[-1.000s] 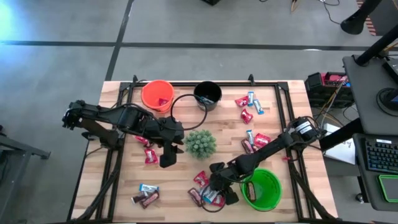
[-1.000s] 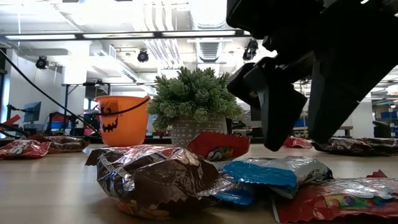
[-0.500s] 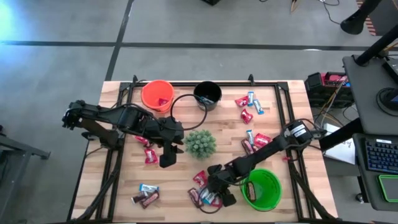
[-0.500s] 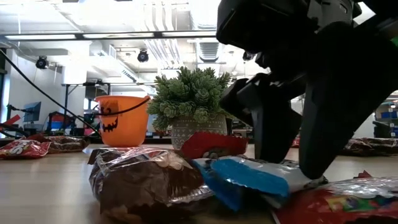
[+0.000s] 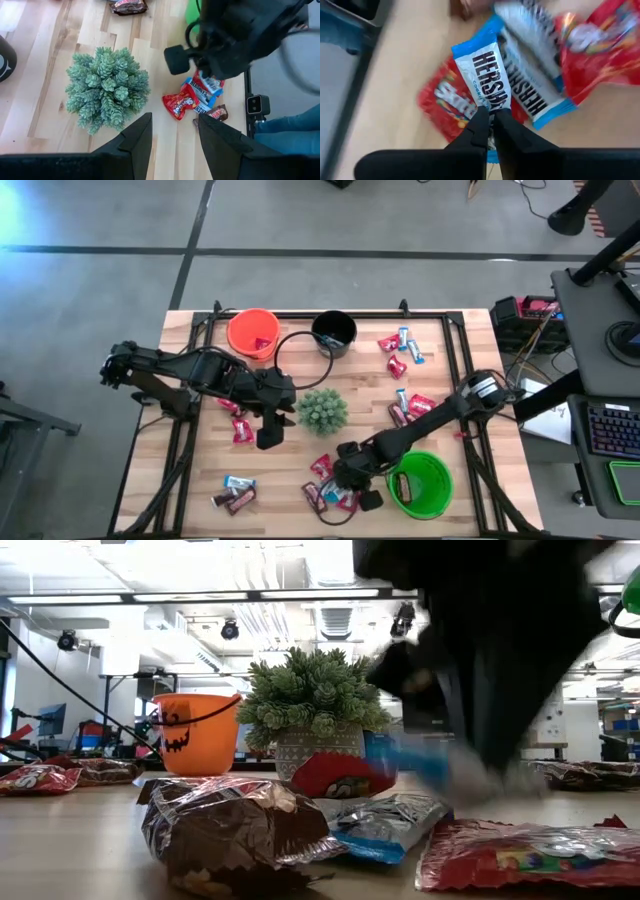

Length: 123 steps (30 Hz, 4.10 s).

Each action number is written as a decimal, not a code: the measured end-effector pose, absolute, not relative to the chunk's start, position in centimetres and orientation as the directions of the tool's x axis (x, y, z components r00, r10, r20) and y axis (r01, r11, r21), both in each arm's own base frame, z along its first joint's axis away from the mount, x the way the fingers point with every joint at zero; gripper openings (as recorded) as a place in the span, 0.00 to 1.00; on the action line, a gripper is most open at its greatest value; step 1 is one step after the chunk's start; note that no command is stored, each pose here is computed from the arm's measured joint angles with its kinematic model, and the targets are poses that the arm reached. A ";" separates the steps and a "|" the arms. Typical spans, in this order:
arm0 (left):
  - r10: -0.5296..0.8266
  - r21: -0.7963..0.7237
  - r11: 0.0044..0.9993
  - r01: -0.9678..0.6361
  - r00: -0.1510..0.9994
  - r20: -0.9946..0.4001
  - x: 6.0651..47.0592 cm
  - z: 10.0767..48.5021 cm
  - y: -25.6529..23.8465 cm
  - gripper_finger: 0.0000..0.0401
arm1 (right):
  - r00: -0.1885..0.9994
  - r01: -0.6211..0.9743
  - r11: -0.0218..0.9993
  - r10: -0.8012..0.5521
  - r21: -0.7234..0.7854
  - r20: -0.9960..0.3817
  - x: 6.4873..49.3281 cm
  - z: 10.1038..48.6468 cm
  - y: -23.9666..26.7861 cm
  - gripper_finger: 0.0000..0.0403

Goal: Organize candy in baskets
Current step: Put the white chocolate bar into the black bucket, then put the red candy into the orange bucket

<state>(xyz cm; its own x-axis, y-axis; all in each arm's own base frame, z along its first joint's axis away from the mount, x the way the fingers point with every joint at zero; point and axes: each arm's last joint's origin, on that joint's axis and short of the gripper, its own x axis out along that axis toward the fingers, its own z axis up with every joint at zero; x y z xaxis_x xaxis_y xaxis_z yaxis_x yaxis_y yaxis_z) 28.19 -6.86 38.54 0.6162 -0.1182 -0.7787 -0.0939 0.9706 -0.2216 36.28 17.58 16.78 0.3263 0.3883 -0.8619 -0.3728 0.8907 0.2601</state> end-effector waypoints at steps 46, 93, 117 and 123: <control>-0.113 -0.145 0.989 -0.018 0.529 -0.841 25.0 39.3 -6.1 0.35 | 0.731 0.251 0.962 -0.116 0.106 -0.672 33.7 32.0 -10.0 0.02; 0.001 -0.022 0.999 -0.038 0.523 -0.852 24.7 39.2 -5.5 0.36 | 0.716 0.509 0.831 -0.264 0.224 -0.647 31.5 31.1 -19.3 0.28; 0.250 0.222 0.968 -0.115 0.491 -0.835 24.2 39.1 -4.3 0.36 | 0.297 0.612 0.791 -0.221 0.008 -0.929 24.8 39.0 -15.7 0.27; 0.262 0.242 0.965 -0.101 0.445 -0.857 23.8 38.8 -4.1 0.36 | 0.205 0.672 0.738 -0.269 -0.065 -0.941 23.6 38.3 -16.9 0.27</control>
